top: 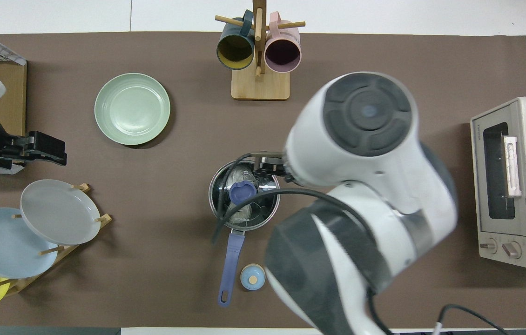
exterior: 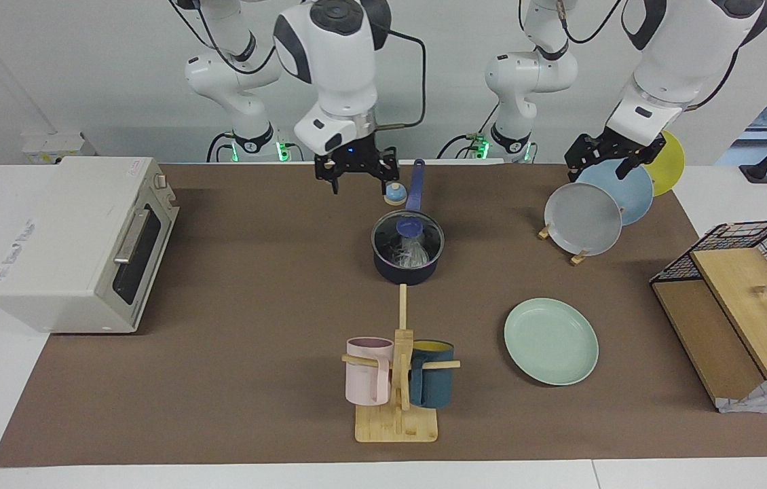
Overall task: Transfer vermicelli from pot to plate
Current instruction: 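Reach the right gripper to the glass lid knob and grasp it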
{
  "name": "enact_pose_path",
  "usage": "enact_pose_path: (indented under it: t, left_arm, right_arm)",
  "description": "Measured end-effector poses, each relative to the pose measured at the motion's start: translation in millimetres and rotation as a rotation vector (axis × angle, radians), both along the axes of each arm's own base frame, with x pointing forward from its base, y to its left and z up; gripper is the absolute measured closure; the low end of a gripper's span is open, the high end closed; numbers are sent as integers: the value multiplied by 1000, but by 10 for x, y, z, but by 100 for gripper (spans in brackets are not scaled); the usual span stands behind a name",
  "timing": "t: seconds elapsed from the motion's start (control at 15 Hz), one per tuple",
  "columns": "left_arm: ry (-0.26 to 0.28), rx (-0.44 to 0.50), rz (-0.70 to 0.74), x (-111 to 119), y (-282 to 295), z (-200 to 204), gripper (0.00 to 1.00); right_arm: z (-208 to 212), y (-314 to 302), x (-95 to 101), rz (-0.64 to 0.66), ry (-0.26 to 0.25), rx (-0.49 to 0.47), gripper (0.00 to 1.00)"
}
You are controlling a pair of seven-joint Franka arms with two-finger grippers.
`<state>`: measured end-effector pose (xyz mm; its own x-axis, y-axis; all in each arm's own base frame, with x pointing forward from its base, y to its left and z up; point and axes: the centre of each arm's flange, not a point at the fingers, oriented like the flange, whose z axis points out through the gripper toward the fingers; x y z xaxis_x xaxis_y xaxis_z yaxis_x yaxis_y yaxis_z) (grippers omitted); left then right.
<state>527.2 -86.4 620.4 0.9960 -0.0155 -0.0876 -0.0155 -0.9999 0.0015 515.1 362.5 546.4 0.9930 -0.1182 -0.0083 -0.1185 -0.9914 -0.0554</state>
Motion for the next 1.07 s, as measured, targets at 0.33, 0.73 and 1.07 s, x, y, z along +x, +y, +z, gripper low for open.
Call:
enact_pose_path:
  t: [0.33, 0.73, 1.07]
  left_arm:
    - [0, 0, 3, 2, 15, 0, 0]
    - [0, 0, 11, 8, 54, 0, 0]
    - [-4, -1, 12, 15, 60, 4, 0]
  right_arm:
    - [-383, 508, -106, -25, -28, 22, 0]
    - [-651, 517, -264, -16, -46, 29, 0]
    - [-840, 649, -420, 24, -46, 8, 0]
